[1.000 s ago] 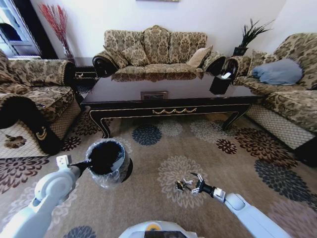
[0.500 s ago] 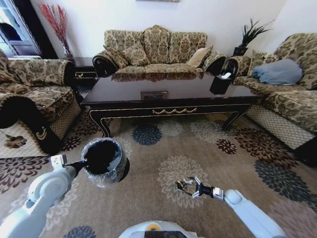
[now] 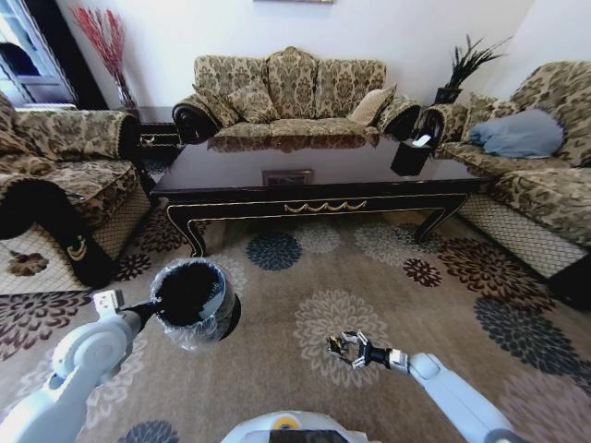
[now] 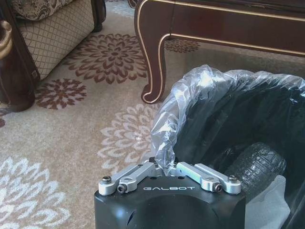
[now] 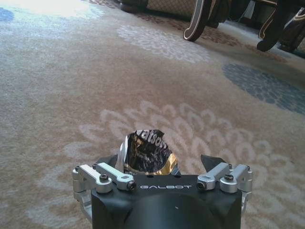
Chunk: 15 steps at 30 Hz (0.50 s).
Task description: Move to the front of the table and pick up the trash from the floor, then place it into the trash bin.
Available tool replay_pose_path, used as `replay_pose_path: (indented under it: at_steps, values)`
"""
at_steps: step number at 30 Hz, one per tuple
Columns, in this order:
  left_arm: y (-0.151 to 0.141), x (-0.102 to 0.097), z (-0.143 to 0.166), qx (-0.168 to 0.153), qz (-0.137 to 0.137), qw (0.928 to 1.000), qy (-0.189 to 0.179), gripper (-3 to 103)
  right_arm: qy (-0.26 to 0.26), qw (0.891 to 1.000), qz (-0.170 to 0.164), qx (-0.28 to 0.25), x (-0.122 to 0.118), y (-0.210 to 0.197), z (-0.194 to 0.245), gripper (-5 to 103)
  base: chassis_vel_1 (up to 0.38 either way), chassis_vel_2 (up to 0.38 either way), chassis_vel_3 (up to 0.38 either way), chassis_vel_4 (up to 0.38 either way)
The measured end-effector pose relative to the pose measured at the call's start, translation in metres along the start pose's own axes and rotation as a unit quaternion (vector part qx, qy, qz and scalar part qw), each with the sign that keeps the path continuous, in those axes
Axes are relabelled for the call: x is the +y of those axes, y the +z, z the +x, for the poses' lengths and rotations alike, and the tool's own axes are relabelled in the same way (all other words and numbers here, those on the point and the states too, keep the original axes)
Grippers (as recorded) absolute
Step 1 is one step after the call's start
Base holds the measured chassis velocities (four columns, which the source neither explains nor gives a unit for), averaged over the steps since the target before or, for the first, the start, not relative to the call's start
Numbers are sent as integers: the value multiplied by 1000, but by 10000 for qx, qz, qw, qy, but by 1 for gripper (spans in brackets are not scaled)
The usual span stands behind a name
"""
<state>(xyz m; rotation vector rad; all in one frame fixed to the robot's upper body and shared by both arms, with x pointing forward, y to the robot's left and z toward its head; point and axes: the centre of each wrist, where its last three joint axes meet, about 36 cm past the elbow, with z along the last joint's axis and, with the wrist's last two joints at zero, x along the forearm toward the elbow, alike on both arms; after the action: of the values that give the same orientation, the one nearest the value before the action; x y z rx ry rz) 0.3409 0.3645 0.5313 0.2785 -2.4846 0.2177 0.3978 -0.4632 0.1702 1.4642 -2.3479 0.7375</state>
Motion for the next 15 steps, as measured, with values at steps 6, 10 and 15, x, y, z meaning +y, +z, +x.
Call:
replay_pose_path:
  at_steps: [6,10,15]
  values:
    - [0,-1,0,0,0,10000,11,2,-44,10000,-13,50,5,4,-3,89,0,0,0,0]
    - [-2,0,0,-18,-30,10000,8,2,-64,10000,-39,54,9,6,-8,83,0,0,0,0]
    - [-3,1,-1,-7,-29,10000,-13,2,-75,9999,-53,49,9,6,-13,61,0,0,0,0]
